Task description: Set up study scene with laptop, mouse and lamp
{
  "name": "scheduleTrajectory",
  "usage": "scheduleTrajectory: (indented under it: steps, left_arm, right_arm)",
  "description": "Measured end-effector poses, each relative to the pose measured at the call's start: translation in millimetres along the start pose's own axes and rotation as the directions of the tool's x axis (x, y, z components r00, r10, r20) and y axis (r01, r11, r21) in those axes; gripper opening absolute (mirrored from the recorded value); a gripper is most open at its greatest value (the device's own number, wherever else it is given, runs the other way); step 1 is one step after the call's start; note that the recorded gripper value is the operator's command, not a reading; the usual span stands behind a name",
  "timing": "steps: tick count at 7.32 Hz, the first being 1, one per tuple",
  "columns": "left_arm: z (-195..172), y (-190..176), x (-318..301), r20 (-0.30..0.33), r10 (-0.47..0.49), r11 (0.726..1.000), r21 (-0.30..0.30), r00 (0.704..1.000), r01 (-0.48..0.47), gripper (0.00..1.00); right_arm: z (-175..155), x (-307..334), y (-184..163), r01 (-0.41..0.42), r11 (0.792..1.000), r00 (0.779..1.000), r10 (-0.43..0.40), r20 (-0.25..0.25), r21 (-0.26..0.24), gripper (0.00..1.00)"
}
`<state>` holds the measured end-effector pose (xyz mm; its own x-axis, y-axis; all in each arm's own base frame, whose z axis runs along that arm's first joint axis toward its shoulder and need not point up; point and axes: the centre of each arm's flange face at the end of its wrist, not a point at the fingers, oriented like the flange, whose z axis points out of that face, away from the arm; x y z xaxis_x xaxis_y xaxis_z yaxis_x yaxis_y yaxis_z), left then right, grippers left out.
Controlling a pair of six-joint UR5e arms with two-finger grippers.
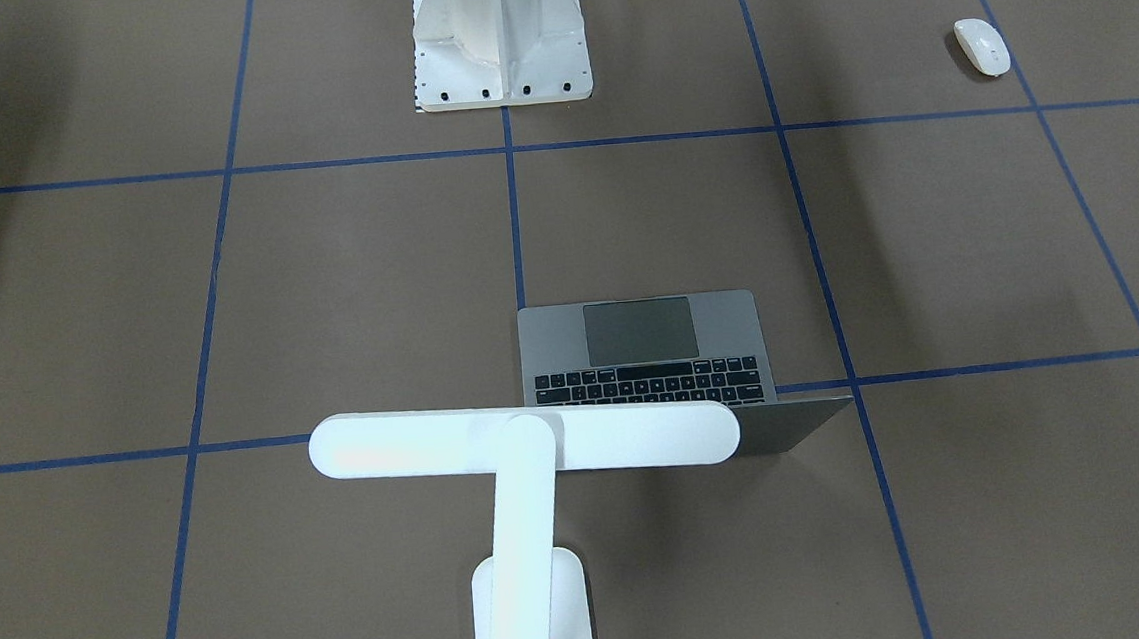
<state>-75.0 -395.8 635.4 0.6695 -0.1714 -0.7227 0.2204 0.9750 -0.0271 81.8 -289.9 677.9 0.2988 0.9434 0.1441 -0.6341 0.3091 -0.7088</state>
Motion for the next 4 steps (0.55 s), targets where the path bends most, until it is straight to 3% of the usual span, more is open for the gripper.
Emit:
scheduleTrajectory:
  steps: [2, 4]
  left_arm:
    - [0, 0, 0, 0.0, 0.001, 1.0, 0.001, 1.0, -0.001, 1.0]
    - [-1, 1, 0, 0.0, -0.001, 1.0, 0.002, 1.0, 0.001, 1.0]
  right_arm:
    - [30, 29, -17, -0.091, 0.996, 0.992, 0.09, -0.092, -0.008, 0.99]
    - [56, 53, -27, -0.213, 0.975, 0.967, 0.201, -0.156, -0.065, 0.99]
